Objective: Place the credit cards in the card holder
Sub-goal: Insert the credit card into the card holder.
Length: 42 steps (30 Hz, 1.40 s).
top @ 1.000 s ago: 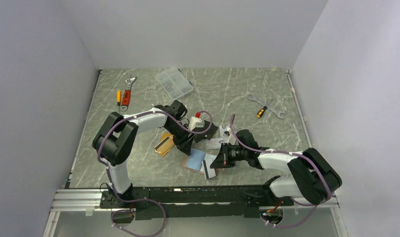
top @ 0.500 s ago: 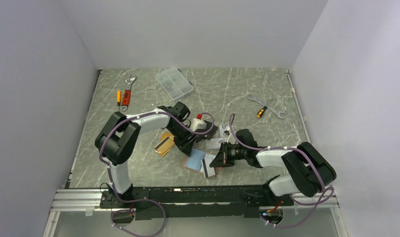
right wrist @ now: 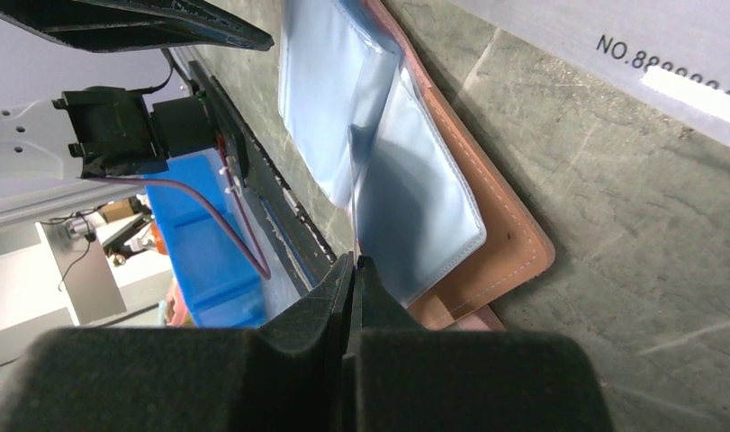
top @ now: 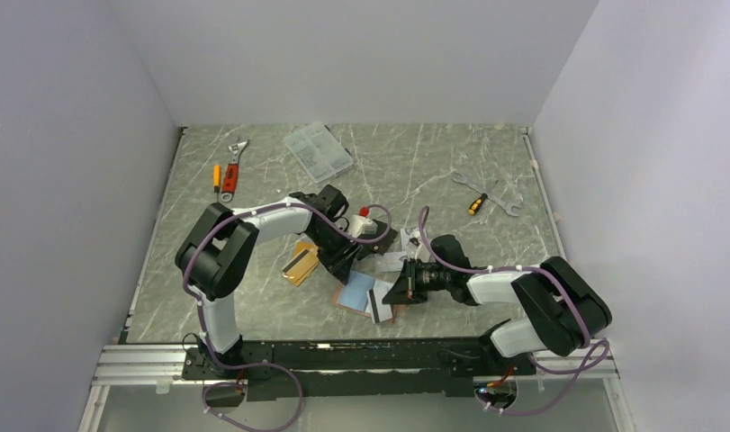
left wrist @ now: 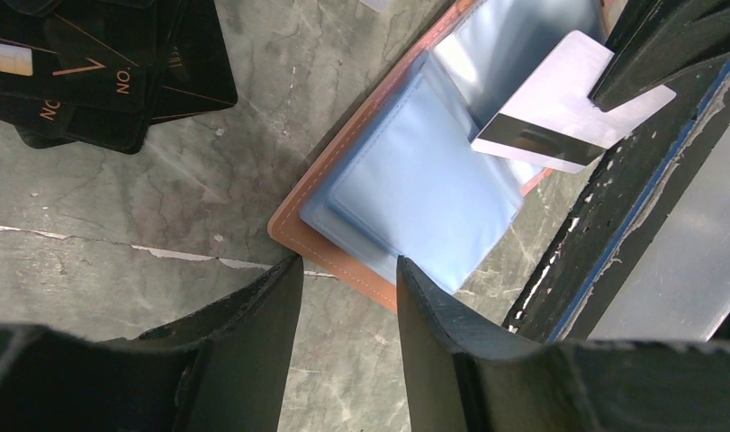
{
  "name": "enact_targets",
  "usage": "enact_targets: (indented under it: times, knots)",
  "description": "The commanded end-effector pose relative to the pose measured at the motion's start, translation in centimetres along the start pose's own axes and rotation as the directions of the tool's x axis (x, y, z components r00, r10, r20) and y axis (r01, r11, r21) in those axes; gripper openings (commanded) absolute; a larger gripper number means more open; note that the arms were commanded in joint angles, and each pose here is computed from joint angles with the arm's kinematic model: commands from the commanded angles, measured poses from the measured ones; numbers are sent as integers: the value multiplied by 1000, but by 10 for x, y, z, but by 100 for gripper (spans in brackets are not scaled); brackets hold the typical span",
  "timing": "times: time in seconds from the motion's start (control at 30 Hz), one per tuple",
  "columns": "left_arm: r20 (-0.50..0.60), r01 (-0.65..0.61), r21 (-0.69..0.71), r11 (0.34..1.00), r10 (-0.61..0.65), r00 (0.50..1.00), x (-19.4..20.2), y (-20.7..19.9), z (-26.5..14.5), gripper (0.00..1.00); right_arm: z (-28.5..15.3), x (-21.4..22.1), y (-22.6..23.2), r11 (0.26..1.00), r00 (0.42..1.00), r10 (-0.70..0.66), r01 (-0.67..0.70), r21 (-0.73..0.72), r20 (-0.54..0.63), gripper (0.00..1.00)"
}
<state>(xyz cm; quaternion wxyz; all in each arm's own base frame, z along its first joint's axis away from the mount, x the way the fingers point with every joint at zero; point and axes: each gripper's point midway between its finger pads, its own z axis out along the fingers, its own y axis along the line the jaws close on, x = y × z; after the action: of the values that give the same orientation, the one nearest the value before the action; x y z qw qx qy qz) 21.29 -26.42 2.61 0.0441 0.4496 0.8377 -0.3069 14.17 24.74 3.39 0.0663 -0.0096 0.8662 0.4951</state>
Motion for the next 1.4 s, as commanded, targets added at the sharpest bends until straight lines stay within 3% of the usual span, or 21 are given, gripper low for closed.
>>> enact_targets:
  times: [0.0,0.67,0.93,1.13,1.37]
  knots:
    - [-27,-31,-57,998,30,999,-1,11,6,49,3,-5,-4,1000,1000,-6,6,2,9,0]
    - [-102,-113,-79,990,104,989,17,11,10,43,11,-23,-14,998,998,48,-50,34,52,0]
    - [-98,-143,-36,989,139,985,20,2,9,39,16,-36,-10,998,996,46,-49,29,79,0]
    - [-118,-153,39,988,156,981,28,-11,11,31,16,-50,-8,998,991,42,-49,50,128,0]
    - [-107,-167,104,980,178,978,32,-28,9,33,15,-56,-8,997,988,39,-48,59,148,0]
